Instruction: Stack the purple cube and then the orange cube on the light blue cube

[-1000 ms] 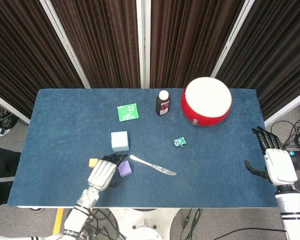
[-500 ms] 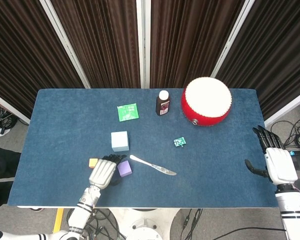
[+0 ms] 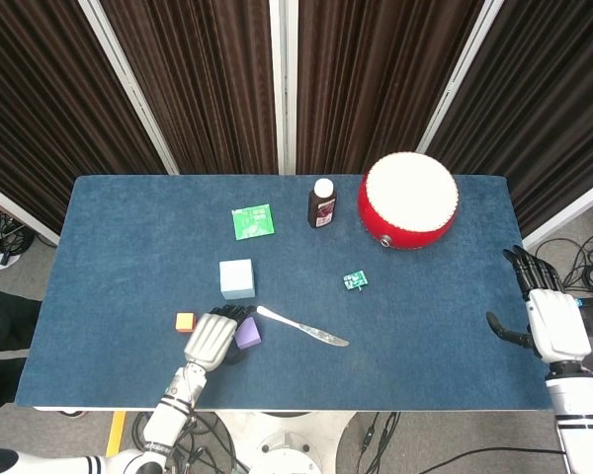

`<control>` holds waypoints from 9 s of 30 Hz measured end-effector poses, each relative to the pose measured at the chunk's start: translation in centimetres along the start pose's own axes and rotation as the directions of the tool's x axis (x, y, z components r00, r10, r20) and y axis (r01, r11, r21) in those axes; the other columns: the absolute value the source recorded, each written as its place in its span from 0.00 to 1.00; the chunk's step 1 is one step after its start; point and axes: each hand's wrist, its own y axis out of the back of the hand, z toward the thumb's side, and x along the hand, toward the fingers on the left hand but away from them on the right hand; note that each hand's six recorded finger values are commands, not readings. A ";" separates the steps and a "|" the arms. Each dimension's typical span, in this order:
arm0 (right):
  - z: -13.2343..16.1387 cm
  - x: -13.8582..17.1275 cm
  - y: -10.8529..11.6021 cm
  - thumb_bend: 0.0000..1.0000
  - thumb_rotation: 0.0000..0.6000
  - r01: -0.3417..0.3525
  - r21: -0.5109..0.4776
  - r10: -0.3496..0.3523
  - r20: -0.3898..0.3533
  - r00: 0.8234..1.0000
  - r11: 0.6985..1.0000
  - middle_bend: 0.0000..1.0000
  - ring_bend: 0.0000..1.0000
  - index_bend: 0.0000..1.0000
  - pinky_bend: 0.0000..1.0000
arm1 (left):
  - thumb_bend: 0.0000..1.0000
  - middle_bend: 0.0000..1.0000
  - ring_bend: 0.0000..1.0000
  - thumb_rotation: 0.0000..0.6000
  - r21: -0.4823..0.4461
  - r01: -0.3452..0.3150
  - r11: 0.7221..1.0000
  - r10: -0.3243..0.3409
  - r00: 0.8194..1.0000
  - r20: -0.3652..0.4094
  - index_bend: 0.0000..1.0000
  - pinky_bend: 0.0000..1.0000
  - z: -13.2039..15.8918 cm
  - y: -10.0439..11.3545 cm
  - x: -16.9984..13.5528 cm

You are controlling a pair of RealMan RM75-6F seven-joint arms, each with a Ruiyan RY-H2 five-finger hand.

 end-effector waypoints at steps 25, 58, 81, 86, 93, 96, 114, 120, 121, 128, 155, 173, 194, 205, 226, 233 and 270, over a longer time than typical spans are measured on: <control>-0.1 -0.1 0.0 0.22 1.00 0.003 0.001 -0.003 0.001 1.000 1.000 0.00 0.00 0.00 0.00 | 0.31 0.55 0.36 1.00 -0.024 -0.020 1.000 0.020 1.000 -0.020 0.37 0.45 -0.1 0.2 0.2; 0.6 -0.1 -1.3 0.22 1.00 -0.012 0.060 0.012 -0.009 1.000 0.998 0.00 0.00 0.00 0.00 | 0.32 0.57 0.37 1.00 0.047 -0.029 0.998 0.016 0.963 0.268 0.38 0.46 -3.3 13.0 3.1; 0.9 -1.1 -2.1 0.22 1.00 0.006 0.115 -0.007 0.015 1.000 0.993 0.00 0.00 0.00 0.00 | 0.32 0.57 0.37 1.00 0.118 0.014 0.993 -0.052 0.942 0.330 0.38 0.46 -5.2 12.4 8.8; 0.8 -1.2 -2.2 0.22 1.00 0.007 0.119 -0.009 0.019 1.000 0.993 0.00 0.00 0.00 0.00 | 0.32 0.57 0.37 1.00 0.130 0.009 0.991 -0.055 0.934 0.352 0.38 0.46 -4.8 12.5 9.8; 0.7 -1.3 -2.3 0.22 1.00 0.006 0.124 -0.009 0.024 1.000 0.992 0.00 0.00 0.00 0.00 | 0.32 0.57 0.37 1.00 0.128 0.015 0.992 -0.060 0.935 0.350 0.38 0.45 -5.1 12.4 10.4; 0.8 -1.3 -2.4 0.22 1.00 0.003 0.126 -0.007 0.024 1.000 0.992 0.00 0.00 0.00 0.00 | 0.32 0.57 0.37 1.00 0.118 0.021 0.993 -0.060 0.938 0.341 0.38 0.45 -5.4 12.2 10.5; 0.9 -1.5 -2.7 0.22 1.00 -0.006 0.133 0.003 0.028 1.000 0.991 0.00 0.00 0.00 0.00 | 0.32 0.57 0.37 1.00 0.138 0.019 0.990 -0.066 0.936 0.346 0.38 0.45 -5.9 11.6 10.6; 0.9 -1.6 -2.7 0.22 1.00 -0.009 0.135 0.005 0.032 0.999 0.991 0.00 0.00 0.00 0.00 | 0.32 0.57 0.37 1.00 0.126 0.024 0.992 -0.066 0.940 0.335 0.38 0.45 -6.3 11.4 10.9; 0.9 -1.6 -2.7 0.22 1.00 -0.010 0.135 0.005 0.032 0.999 0.991 0.00 0.00 0.00 0.00 | 0.32 0.57 0.37 1.00 0.124 0.025 0.992 -0.065 0.941 0.333 0.38 0.45 -6.3 11.4 11.0; 0.9 -1.6 -2.9 0.22 1.00 -0.013 0.139 0.008 0.034 0.999 0.990 0.00 0.00 0.00 0.00 | 0.32 0.57 0.37 1.00 0.110 0.033 0.993 -0.067 0.944 0.323 0.38 0.45 -6.8 11.3 11.0; 0.9 -1.8 -2.9 0.22 1.00 -0.015 0.134 0.011 0.035 0.999 0.991 0.00 0.00 0.00 0.00 | 0.10 0.28 0.25 1.00 0.086 0.018 0.996 -0.045 0.945 0.324 0.15 0.38 -7.1 11.6 10.5; 0.9 -1.5 -2.8 0.22 1.00 -0.030 0.112 0.028 0.019 0.999 0.993 0.00 0.00 0.00 0.00 | 0.09 0.31 0.25 1.00 -0.066 -0.040 0.997 0.044 0.997 0.063 0.16 0.38 -14.0 11.9 0.2; 0.7 -1.9 -3.0 0.22 1.00 -0.041 0.111 0.037 0.031 0.999 0.993 0.00 0.00 0.00 0.00 | 0.12 0.38 0.27 1.00 0.119 0.031 0.992 -0.046 0.990 0.130 0.22 0.39 -13.7 5.5 -1.0; 0.7 -2.1 -3.2 0.22 1.00 -0.046 0.114 0.042 0.033 0.999 0.992 0.00 0.00 0.00 0.00 | 0.14 0.43 0.29 1.00 0.072 0.052 0.996 -0.058 0.995 0.082 0.25 0.40 -14.8 4.0 -1.5; 0.6 -2.3 -3.2 0.22 1.00 -0.048 0.111 0.044 0.042 0.998 0.993 0.00 0.00 0.00 0.00 | 0.19 0.47 0.32 1.00 0.084 0.043 0.995 -0.052 0.994 0.099 0.28 0.41 -14.2 2.5 -0.7; 0.6 -2.3 -3.2 0.22 1.00 -0.050 0.114 0.045 0.043 0.998 0.992 0.00 0.00 0.00 0.00 | 0.22 0.51 0.34 1.00 0.084 0.031 0.996 -0.039 0.995 0.092 0.31 0.43 -14.4 2.6 -0.5; 0.3 -2.4 -3.1 0.22 1.00 -0.050 0.106 0.045 0.051 0.998 0.993 0.00 0.00 0.00 0.00 | 0.28 0.64 0.41 1.00 0.072 0.019 0.997 -0.025 0.996 0.080 0.37 0.49 -14.0 3.0 0.4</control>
